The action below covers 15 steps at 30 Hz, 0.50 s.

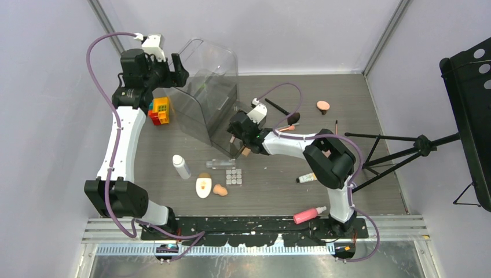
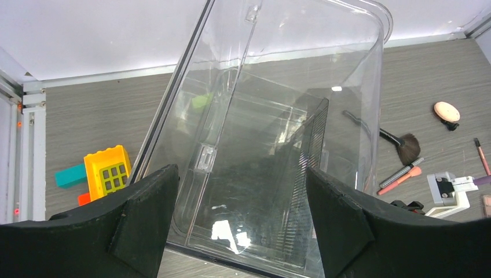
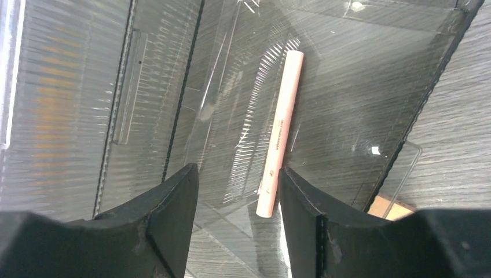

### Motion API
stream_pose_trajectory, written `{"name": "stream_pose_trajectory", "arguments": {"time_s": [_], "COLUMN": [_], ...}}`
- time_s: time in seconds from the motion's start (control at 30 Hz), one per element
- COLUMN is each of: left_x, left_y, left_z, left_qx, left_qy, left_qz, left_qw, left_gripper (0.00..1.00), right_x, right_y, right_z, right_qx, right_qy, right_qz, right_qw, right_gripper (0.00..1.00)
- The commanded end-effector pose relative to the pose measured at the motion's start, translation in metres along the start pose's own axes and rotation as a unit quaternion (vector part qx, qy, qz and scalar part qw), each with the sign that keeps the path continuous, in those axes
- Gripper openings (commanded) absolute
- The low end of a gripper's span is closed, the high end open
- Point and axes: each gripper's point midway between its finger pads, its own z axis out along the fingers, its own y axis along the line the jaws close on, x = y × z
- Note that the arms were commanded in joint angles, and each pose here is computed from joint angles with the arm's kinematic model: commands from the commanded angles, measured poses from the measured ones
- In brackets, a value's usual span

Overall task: Organize the makeup
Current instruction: Place the makeup in the drawer.

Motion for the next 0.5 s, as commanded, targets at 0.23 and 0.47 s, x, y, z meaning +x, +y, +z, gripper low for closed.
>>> {"name": "stream_pose_trajectory", "arguments": {"time_s": [0.23, 0.47], "left_x": [0.022, 0.025], "left_y": [-0.003, -0.007], "left_z": [0.005, 0.008], "left_qx": [0.019, 0.031], "left_qy": [0.039, 0.042], "left_qz": [-0.029, -0.034], "left_qw": [0.999, 0.998], "left_gripper": [0.83, 0.82], "right_x": [-0.094, -0.102], "right_y": [0.012, -0.051], "right_z": [-0.048, -0.041], "right_qx": [0.023, 0.101], "right_qy": [-0.114, -0.095], "right_qz": [-0.057, -0.058], "right_qw": [0.992, 0.989], "right_gripper": [0.45, 0.54]}}
